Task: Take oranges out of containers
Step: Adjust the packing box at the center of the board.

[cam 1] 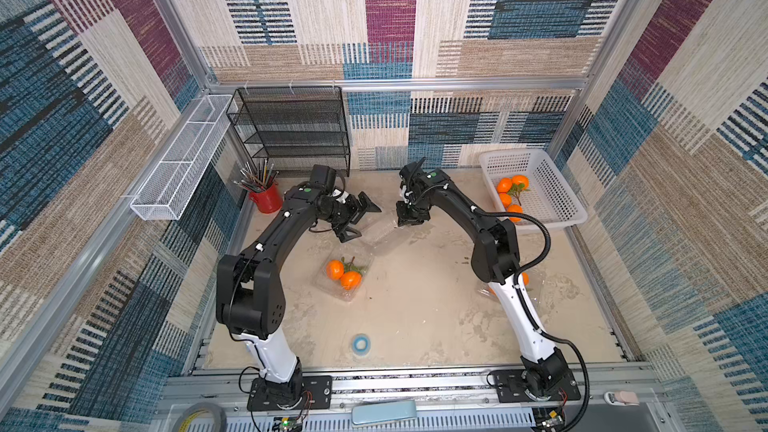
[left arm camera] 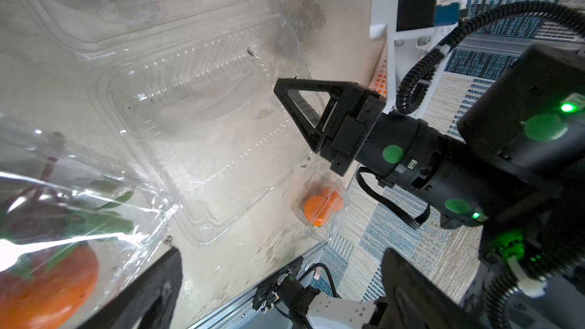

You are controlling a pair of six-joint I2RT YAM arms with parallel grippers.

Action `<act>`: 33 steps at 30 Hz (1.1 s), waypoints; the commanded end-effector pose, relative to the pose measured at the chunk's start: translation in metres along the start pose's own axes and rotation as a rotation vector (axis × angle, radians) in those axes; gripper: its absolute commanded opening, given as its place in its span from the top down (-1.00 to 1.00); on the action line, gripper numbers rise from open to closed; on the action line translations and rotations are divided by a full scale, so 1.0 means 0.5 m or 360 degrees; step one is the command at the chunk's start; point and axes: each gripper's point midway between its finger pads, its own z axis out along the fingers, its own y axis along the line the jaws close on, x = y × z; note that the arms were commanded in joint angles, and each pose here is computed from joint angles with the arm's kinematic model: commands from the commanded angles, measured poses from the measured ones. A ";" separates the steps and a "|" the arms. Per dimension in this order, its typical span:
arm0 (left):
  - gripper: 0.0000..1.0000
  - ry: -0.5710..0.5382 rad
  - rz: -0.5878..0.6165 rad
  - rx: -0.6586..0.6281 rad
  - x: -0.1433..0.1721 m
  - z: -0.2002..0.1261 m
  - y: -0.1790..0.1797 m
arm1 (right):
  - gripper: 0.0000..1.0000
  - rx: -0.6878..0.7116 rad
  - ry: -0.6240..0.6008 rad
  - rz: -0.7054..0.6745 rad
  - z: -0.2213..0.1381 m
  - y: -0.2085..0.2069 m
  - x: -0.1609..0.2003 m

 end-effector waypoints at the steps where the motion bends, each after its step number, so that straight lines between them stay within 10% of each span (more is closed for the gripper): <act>1: -0.98 0.0019 0.0038 0.0031 0.002 -0.002 -0.011 | 0.46 0.0092 -0.0019 0.0030 -0.007 -0.011 0.004; 33: -0.98 -0.0006 0.0026 0.0084 -0.037 -0.002 -0.029 | 0.76 -0.0115 -0.0405 0.0813 0.008 -0.025 -0.151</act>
